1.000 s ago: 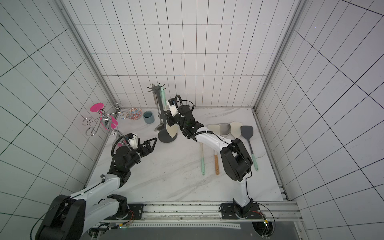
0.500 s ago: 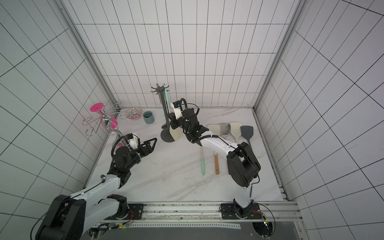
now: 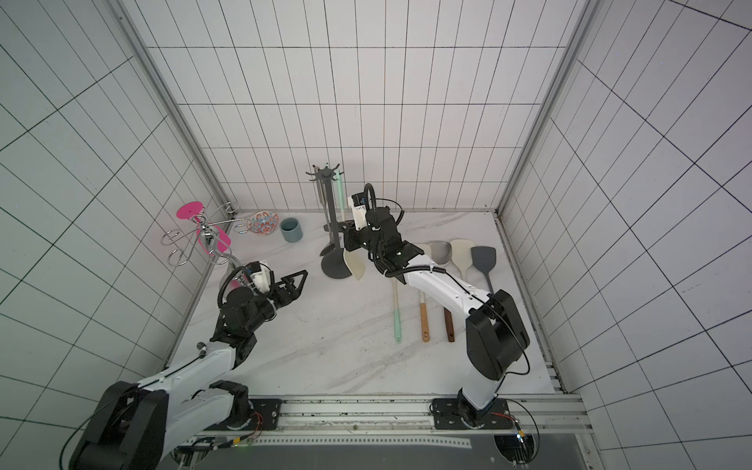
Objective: Take the spatula off the kitchen utensil rack
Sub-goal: Take off the spatula from the rack.
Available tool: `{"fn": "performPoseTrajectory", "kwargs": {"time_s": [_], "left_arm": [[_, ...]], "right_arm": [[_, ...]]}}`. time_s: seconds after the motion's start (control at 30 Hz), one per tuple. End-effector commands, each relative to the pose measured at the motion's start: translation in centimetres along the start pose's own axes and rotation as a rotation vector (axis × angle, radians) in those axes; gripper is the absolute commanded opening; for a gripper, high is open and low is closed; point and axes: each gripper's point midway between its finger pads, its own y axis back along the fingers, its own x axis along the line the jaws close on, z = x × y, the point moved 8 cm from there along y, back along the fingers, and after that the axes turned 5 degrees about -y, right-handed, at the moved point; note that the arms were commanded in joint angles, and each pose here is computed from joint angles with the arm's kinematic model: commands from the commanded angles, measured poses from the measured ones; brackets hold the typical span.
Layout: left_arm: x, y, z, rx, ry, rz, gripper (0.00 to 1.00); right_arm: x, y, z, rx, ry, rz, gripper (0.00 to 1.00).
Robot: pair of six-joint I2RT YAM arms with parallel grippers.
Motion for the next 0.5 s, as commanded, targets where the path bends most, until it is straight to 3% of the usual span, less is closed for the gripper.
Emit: {"fn": "performPoseTrajectory", "kwargs": {"time_s": [0.0, 0.47], "left_arm": [[-0.1, 0.3, 0.1, -0.018, -0.013, -0.015, 0.98], [-0.2, 0.5, 0.2, -0.030, -0.027, -0.018, 0.98]], "right_arm": [[1.2, 3.2, 5.5, -0.161, -0.048, 0.010, 0.00], [-0.7, 5.5, 6.1, -0.031, -0.339, 0.045, 0.00]]}}
